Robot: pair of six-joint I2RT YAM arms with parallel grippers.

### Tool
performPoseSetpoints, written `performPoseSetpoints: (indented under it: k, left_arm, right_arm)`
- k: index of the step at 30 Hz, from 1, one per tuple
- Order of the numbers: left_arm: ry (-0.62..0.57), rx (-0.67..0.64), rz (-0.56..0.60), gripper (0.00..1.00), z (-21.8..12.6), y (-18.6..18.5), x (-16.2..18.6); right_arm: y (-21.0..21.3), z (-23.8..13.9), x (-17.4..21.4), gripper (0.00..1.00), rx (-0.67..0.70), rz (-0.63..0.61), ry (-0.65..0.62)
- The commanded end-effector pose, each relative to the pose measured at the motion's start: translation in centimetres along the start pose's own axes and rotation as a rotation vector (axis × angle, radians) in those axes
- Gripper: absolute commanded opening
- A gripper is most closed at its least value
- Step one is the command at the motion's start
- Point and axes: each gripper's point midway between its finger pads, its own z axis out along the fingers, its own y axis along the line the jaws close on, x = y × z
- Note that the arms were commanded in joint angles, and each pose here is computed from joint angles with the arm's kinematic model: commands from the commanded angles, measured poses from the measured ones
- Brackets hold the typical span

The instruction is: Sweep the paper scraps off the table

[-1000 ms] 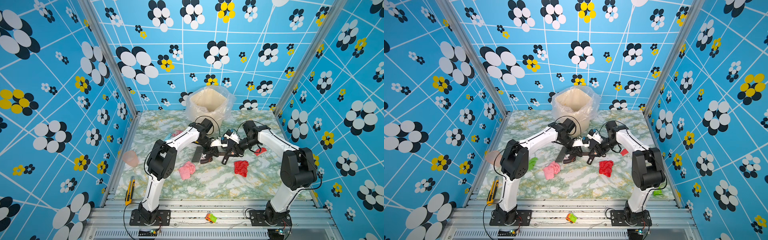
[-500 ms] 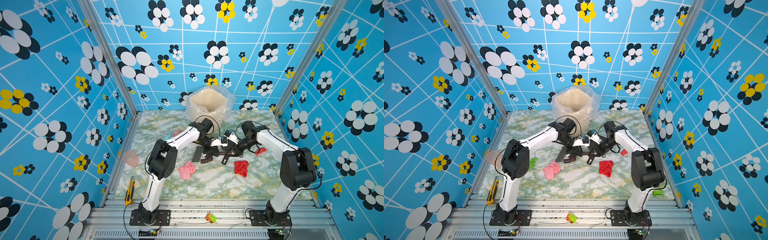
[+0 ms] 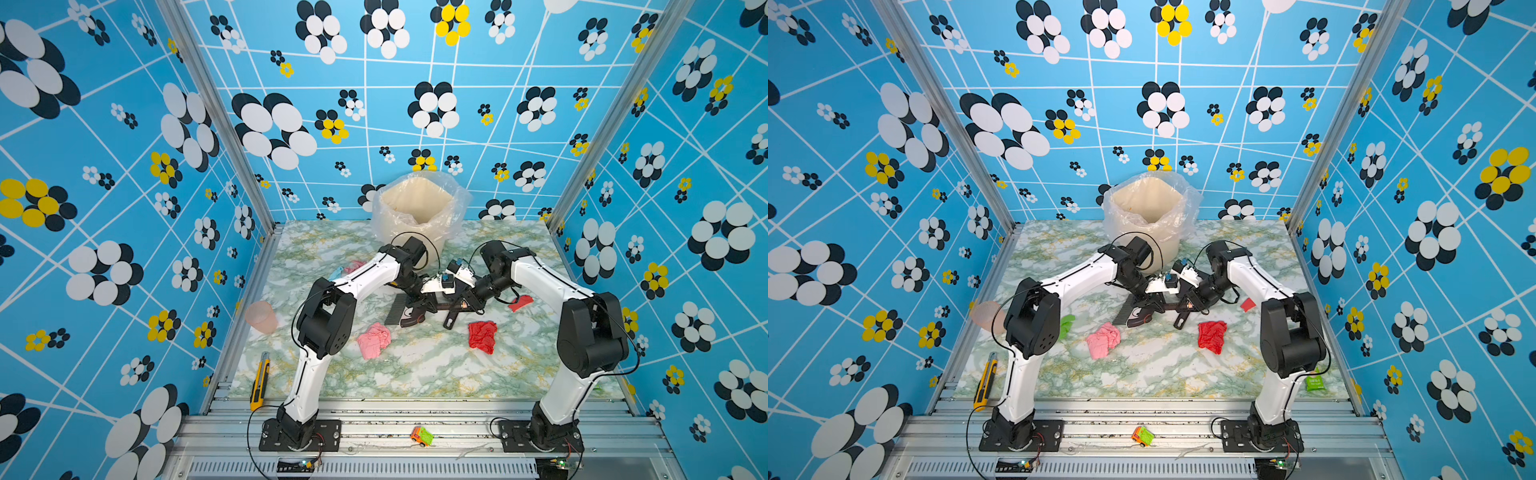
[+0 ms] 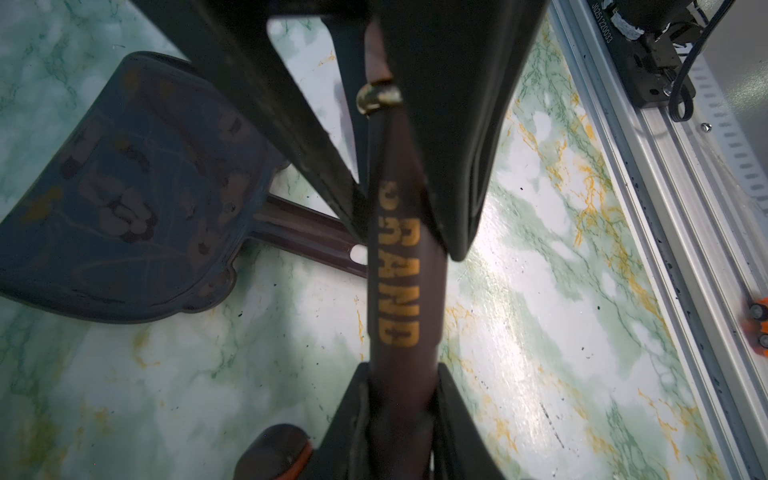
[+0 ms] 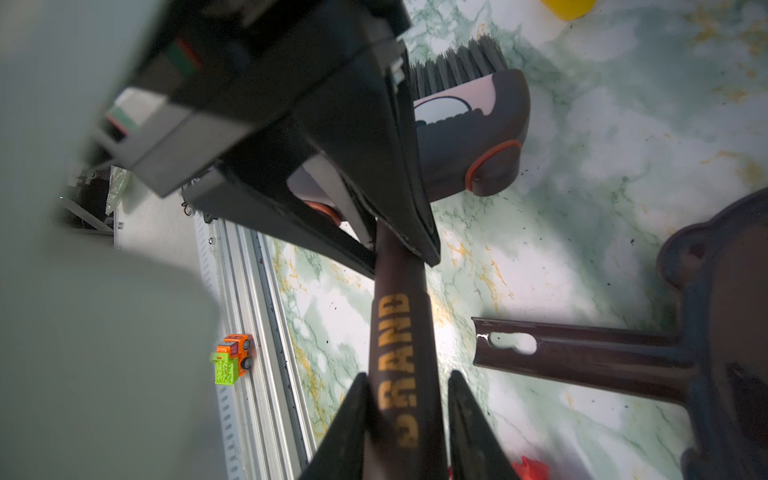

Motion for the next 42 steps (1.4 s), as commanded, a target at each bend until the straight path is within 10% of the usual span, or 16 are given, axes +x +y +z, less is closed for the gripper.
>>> performPoseSetpoints:
  k: [1,8,25,42]
  left_arm:
    - [-0.047,0.024,-0.035,0.00,-0.3,-0.3,-1.3]
    - [-0.046,0.017,-0.041,0.03,-0.3,-0.1,-1.2]
    - [-0.039,-0.032,-0.045,0.47,-0.2,0.4,-1.0]
    - [-0.008,-0.066,-0.043,0.50,0.5,0.5,-0.1]
  right_arm:
    - [-1.3,0.2,0.9,0.00,0.041,0.031,0.056]
    - [-0.9,-0.2,0.5,0.00,0.062,-0.016,0.016]
    - [-0.8,0.0,0.9,0.00,0.062,-0.004,0.025]
    - [-1.0,0.1,0.9,0.00,0.069,0.008,0.034]
